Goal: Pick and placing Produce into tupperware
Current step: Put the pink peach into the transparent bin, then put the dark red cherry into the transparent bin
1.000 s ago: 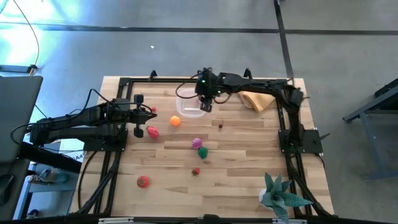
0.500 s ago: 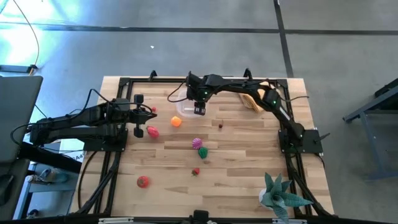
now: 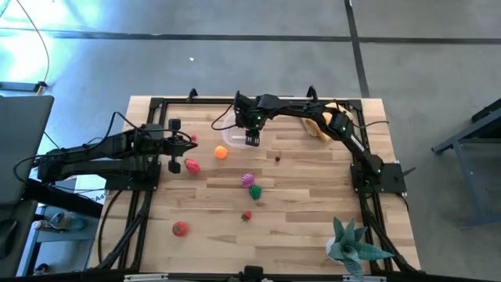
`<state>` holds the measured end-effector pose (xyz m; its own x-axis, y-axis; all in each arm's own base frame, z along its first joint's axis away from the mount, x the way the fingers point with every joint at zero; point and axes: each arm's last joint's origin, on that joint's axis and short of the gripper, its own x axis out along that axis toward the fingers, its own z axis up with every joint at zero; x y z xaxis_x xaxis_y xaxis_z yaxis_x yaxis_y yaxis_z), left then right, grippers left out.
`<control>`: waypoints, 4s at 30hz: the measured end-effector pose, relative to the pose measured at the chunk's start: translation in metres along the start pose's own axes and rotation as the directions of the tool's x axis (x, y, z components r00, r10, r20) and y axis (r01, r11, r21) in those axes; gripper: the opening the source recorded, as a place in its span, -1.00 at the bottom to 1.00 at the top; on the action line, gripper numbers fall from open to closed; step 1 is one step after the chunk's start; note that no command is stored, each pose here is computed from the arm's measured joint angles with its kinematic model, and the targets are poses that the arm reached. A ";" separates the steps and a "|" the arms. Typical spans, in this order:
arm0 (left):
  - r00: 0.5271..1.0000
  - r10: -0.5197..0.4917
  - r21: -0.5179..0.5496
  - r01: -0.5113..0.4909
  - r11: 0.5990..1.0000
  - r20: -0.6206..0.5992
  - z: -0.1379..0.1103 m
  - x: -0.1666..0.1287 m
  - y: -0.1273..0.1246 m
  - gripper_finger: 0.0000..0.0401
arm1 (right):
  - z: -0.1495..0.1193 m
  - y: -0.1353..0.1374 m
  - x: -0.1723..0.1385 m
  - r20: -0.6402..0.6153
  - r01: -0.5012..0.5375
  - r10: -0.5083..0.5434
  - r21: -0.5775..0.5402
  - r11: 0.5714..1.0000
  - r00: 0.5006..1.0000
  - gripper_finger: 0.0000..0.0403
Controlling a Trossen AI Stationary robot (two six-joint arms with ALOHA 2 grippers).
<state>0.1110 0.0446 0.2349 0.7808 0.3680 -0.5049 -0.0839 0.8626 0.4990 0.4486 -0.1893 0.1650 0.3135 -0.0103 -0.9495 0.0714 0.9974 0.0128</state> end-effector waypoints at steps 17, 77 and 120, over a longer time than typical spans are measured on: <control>1.000 0.000 0.000 0.000 1.000 0.000 0.000 0.000 0.000 -0.97 | 0.001 0.000 -0.002 0.001 0.001 -0.001 -0.001 1.000 1.000 -0.06; 1.000 0.000 0.000 0.000 1.000 0.000 0.000 0.000 0.000 -0.97 | -0.149 0.126 -0.044 0.129 -0.028 -0.131 0.808 0.589 0.983 -0.25; 1.000 0.000 0.000 0.000 1.000 0.000 0.000 0.000 0.000 -0.97 | -0.145 0.124 -0.007 0.104 0.045 -0.209 0.794 0.607 0.972 -0.25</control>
<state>0.1110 0.0446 0.2350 0.7809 0.3681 -0.5046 -0.0840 0.8625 0.4990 0.3181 -0.0546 0.1281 0.3885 -0.2256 -0.8934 0.8091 0.5474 0.2136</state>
